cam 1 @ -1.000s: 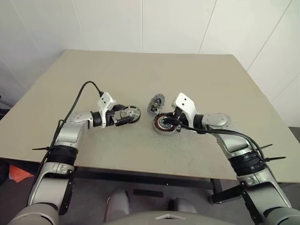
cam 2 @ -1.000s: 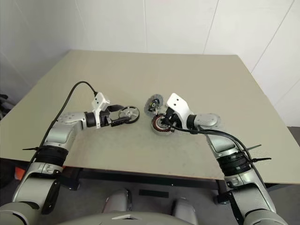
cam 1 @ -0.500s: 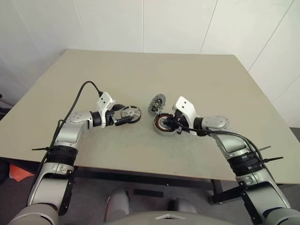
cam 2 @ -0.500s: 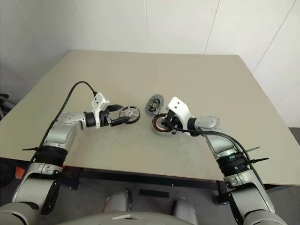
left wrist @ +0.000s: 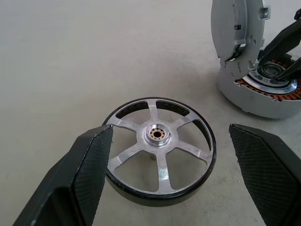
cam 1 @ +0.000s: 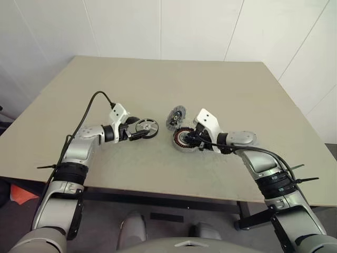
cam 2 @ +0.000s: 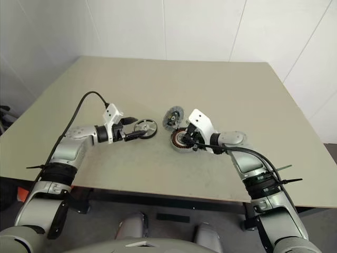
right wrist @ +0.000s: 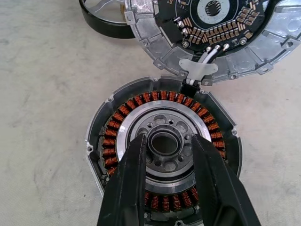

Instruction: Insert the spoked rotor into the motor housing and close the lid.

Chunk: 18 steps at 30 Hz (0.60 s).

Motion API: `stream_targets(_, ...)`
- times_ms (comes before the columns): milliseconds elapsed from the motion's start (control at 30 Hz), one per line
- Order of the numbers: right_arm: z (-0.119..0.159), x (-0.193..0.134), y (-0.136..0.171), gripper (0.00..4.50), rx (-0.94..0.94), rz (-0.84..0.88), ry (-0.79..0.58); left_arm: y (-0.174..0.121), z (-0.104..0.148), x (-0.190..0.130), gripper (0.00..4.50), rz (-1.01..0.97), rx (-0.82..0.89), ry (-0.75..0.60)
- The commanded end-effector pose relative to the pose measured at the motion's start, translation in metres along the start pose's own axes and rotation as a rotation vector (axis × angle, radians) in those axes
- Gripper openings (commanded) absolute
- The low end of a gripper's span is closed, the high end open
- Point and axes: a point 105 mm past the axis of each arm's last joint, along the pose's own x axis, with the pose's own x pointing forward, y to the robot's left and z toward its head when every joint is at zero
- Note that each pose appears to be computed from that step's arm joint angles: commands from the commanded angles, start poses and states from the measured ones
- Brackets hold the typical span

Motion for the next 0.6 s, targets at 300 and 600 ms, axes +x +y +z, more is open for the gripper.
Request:
stream_targets(300, 0.025, -0.018, -0.023, 1.50, -0.087, -0.103, -0.062, -0.001, 0.015, 0.000, 4.18, 0.012, 0.047, -0.034)
stream_targets(600, 0.026, -0.019, -0.017, 0.20, -0.061, -0.064, -0.079, 0.000, 0.012, 0.001, 4.18, 0.019, 0.051, -0.027)
